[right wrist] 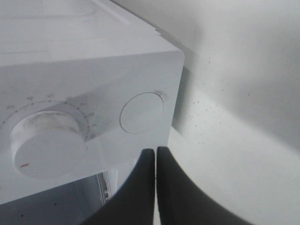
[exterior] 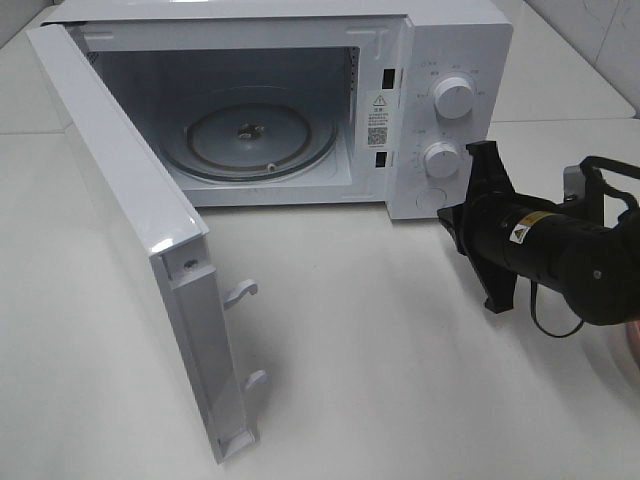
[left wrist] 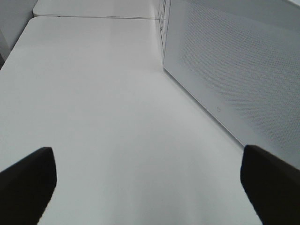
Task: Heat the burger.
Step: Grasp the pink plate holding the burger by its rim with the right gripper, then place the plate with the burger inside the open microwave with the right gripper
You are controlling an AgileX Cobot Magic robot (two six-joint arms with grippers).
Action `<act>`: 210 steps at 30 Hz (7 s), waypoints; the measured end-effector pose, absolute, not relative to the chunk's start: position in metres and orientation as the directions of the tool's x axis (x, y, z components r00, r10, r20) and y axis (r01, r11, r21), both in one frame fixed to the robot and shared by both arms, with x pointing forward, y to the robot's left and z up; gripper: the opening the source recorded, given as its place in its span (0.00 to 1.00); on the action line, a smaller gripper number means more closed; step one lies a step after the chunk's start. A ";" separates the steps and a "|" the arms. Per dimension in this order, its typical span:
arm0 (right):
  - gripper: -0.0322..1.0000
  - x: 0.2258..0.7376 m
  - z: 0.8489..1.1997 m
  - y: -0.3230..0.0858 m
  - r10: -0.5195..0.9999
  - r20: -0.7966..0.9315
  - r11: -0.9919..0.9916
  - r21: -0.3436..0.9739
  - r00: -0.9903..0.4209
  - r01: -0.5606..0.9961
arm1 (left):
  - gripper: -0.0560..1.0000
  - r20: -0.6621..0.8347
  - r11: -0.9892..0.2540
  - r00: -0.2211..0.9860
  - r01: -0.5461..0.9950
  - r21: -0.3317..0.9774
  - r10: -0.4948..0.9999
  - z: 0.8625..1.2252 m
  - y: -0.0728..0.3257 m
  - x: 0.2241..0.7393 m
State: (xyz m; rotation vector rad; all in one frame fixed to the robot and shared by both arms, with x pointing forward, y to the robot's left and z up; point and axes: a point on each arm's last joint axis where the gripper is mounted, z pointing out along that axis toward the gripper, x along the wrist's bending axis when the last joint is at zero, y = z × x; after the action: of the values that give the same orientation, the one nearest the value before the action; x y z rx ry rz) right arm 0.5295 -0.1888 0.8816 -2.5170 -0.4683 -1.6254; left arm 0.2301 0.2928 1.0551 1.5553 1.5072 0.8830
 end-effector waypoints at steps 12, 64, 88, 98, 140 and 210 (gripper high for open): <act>0.03 0.516 0.923 -0.190 0.337 0.872 -0.897 0.181 0.357 0.404 | 0.99 -0.038 0.009 0.055 0.455 0.891 0.998 1.055 0.293 0.230; 0.96 0.444 0.999 -0.222 0.939 -0.051 0.332 0.389 -0.340 0.859 | 0.99 -0.038 0.009 0.055 0.455 0.891 0.998 1.055 0.293 0.230; 0.90 0.456 0.990 -0.295 0.982 -0.153 0.149 0.257 -0.112 0.955 | 0.99 -0.038 0.009 0.055 0.455 0.891 0.998 1.055 0.293 0.230; 0.87 0.472 0.959 -0.294 0.975 -0.163 0.178 0.183 -0.149 0.967 | 0.99 -0.038 0.009 0.055 0.455 0.891 0.998 1.055 0.293 0.230; 0.50 0.504 0.890 -0.306 0.976 -0.173 0.162 0.149 -0.136 0.975 | 0.99 -0.038 0.009 0.055 0.455 0.891 0.998 1.055 0.293 0.230; 0.04 0.469 0.956 -0.249 0.899 -0.387 0.288 0.176 -0.203 0.941 | 0.99 -0.038 0.009 0.055 0.455 0.891 0.998 1.055 0.293 0.230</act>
State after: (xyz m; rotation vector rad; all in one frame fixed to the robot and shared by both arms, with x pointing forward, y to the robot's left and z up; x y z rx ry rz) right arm 0.4691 -0.2493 0.9565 -2.1715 -2.8271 0.1803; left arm 0.2301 0.2928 1.0551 1.5553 1.5072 0.8830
